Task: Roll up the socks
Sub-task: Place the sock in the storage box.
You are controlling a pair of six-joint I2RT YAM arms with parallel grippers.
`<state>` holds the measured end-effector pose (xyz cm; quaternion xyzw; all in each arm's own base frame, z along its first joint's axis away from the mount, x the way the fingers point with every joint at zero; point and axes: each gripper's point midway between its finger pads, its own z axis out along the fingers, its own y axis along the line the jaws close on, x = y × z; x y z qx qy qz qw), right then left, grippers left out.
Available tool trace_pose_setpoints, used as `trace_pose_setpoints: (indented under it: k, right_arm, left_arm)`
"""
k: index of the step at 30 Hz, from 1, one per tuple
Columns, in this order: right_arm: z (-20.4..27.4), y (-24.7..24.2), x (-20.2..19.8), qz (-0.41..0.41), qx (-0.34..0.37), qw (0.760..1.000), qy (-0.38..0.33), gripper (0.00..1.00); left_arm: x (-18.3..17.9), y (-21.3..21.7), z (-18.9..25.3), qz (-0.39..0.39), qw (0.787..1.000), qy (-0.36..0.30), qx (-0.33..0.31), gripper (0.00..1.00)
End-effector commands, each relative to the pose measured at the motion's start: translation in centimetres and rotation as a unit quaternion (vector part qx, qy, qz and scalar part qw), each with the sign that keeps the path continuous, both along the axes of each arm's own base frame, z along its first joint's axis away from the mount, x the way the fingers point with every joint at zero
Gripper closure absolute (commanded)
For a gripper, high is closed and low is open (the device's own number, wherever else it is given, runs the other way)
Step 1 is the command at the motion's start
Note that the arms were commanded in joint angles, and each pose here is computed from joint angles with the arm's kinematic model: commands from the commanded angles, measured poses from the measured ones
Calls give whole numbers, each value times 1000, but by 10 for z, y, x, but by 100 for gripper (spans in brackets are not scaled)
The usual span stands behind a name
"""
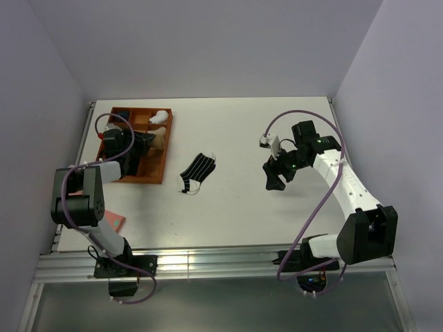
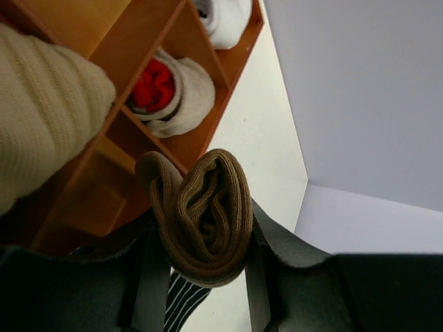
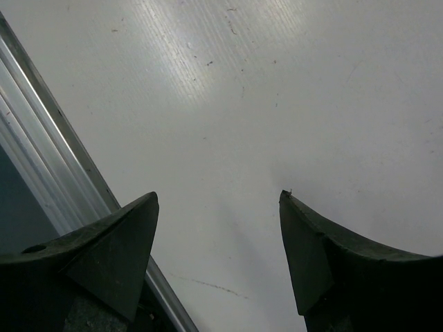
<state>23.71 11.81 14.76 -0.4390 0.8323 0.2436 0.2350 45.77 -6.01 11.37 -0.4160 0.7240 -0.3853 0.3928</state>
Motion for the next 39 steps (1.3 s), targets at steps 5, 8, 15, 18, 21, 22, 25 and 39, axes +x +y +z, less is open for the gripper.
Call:
trace_pose_setpoints:
  k: [5, 8, 15, 18, 21, 22, 25, 39]
  right_arm:
    - [0, -3, 0, 6, 2, 1000, -9, 22]
    - [-2, -4, -2, 6, 1, 1000, -8, 22]
    - [-4, -6, -3, 8, 1, 1000, -6, 22]
    - [-6, -7, -4, 7, 0, 1000, -3, 23]
    - [-7, -7, -4, 7, 1, 1000, -2, 22]
    - [-8, -7, -3, 6, 2, 1000, -1, 22]
    - [-9, -7, -4, 6, 2, 1000, 4, 22]
    - [-11, -11, -5, 7, -6, 1000, 14, 23]
  left_arm:
    - [6, -3, -14, -16, 1000, 5, -11, 100]
    - [6, 1, -23, -9, 1000, 22, -9, 100]
    - [11, 14, -43, 19, 995, 93, 17, 100]
    - [11, 22, -50, 39, 990, 130, 31, 100]
    - [9, 28, -63, 45, 984, 166, 45, 100]
    - [9, 29, -66, 46, 982, 175, 49, 100]
    - [5, 30, -80, 43, 975, 209, 63, 100]
    - [-17, 24, -118, -28, 927, 346, 144, 100]
